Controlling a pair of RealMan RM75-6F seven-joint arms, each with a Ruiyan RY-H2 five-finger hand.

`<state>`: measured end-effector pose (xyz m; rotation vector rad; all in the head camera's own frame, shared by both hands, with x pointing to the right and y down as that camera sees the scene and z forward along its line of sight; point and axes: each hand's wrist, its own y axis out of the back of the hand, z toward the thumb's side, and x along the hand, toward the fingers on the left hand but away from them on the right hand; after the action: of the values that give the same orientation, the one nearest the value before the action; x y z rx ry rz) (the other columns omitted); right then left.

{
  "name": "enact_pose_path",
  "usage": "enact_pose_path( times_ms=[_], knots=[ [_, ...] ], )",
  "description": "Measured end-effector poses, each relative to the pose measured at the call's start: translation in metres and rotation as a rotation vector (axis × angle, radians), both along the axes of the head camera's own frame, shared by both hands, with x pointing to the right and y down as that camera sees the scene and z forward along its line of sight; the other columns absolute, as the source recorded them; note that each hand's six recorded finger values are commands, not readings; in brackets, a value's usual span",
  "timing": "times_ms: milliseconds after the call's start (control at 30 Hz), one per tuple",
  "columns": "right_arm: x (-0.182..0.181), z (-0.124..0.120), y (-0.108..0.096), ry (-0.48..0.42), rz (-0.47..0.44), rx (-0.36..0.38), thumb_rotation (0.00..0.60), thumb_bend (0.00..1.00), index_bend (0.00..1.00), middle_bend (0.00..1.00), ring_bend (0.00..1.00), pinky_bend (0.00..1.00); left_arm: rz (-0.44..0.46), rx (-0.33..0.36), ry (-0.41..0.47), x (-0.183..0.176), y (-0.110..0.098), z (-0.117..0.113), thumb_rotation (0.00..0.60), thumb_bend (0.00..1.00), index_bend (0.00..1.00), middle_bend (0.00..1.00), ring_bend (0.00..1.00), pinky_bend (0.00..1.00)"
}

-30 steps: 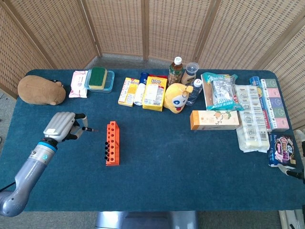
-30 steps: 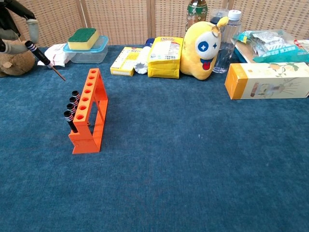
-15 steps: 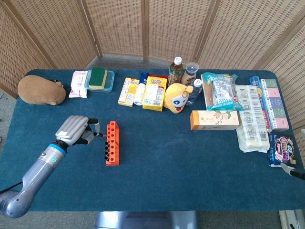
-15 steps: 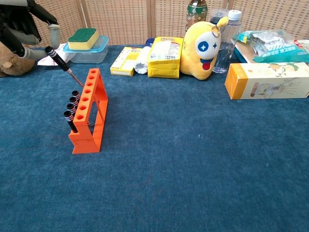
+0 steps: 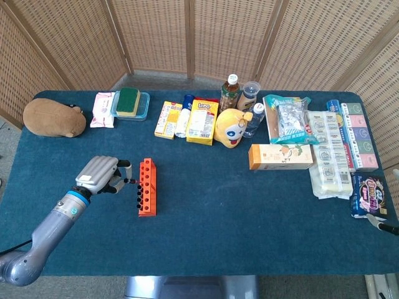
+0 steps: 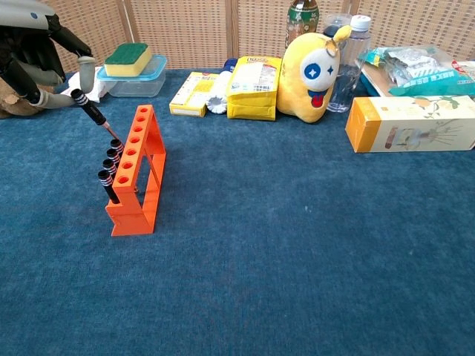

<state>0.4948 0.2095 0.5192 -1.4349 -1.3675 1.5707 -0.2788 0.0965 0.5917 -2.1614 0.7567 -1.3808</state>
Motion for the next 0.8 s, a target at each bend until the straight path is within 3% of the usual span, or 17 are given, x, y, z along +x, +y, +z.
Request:
enact_pose_path(
  times_ms=[800],
  knots=[
    [-0.001, -0.001, 0.001, -0.012, -0.005, -0.002, 0.6, 0.0, 0.06, 0.03, 0.03, 0.0, -0.017, -0.052, -0.036, -0.002, -0.006, 0.014, 0.6, 0.38, 0.55, 1.0, 1.0, 1.0]
  ],
)
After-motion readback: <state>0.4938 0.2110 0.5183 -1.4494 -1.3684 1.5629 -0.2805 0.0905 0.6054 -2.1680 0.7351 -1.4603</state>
